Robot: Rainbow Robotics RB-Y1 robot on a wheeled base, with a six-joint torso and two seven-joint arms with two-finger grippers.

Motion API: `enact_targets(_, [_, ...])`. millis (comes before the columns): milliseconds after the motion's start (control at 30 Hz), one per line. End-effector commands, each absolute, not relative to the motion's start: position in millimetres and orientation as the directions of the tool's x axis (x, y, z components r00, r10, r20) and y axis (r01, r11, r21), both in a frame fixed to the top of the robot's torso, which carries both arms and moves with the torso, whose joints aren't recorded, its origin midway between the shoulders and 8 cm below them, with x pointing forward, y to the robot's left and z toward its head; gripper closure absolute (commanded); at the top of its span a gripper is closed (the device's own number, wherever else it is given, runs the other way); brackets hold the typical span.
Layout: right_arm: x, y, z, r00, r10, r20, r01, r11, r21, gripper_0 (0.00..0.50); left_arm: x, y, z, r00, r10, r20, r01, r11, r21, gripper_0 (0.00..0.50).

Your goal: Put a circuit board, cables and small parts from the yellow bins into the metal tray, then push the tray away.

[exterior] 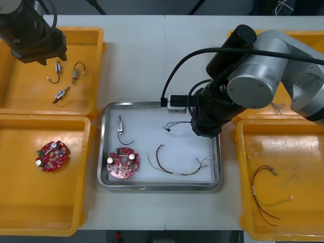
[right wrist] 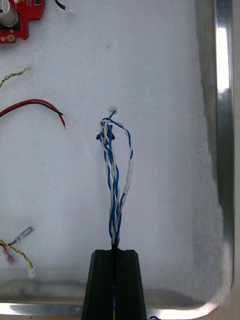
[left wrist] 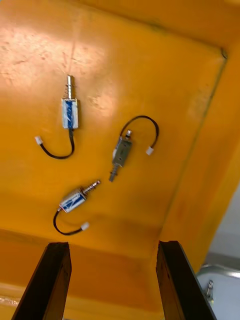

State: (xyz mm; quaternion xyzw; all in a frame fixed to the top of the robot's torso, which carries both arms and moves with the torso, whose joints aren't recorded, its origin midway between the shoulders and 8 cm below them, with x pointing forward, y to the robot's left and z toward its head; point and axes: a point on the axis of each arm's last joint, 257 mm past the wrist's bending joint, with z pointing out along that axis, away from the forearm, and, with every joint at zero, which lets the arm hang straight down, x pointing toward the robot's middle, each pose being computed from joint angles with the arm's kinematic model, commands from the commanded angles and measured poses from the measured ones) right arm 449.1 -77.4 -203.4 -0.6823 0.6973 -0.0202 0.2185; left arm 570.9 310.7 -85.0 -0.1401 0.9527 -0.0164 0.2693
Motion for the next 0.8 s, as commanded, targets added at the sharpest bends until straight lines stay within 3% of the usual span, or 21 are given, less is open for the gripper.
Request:
enact_targets(33, [456.9, -49.2, -200.5, 0.157, -0.952, -0.264, -0.930, -0.053, -0.364, 0.500, 596.5, 337.9, -37.0, -0.755, -0.237, -0.612, -0.227, 0.969, -0.095, 0.000])
enact_targets(167, [465.3, -44.0, -205.5, 0.175, -0.951, -0.256, -0.927, -0.072, -0.369, 0.500, 607.2, 343.8, -41.6, -0.738, -0.240, -0.631, -0.232, 0.968, -0.096, 0.000])
enact_targets(367, [480.0, -38.7, -216.8, 0.158, -0.953, -0.260, -0.926, -0.051, -0.373, 0.500, 620.1, 350.6, -58.8, -0.722, -0.184, -0.667, -0.231, 0.973, -0.019, 0.000])
enact_targets(633, [484.9, -39.3, -221.2, 0.130, -0.953, -0.272, -0.931, -0.024, -0.363, 0.500, 642.8, 363.5, -75.8, -0.687, -0.189, -0.702, -0.242, 0.970, -0.025, 0.000])
enact_targets(700, [483.9, -38.9, -221.7, 0.129, -0.953, -0.274, -0.932, -0.023, -0.361, 0.470, 648.7, 366.1, -79.8, -0.675, -0.179, -0.715, -0.242, 0.970, -0.015, 0.000])
enact_targets(733, [484.3, -40.0, -221.9, 0.124, -0.953, -0.275, -0.933, -0.018, -0.359, 0.409, 651.3, 368.4, -84.2, -0.672, -0.178, -0.719, -0.243, 0.970, -0.012, 0.000])
enact_targets(767, [485.1, -41.6, -222.1, 0.116, -0.954, -0.277, -0.935, -0.011, -0.355, 0.288, 654.1, 370.9, -86.3, -0.666, -0.179, -0.724, -0.246, 0.969, -0.014, 0.000])
enact_targets(800, [484.4, -41.9, -223.3, 0.112, -0.954, -0.278, -0.937, -0.008, -0.350, 0.201, 656.3, 372.2, -87.8, -0.662, -0.176, -0.729, -0.245, 0.969, -0.012, 0.000])
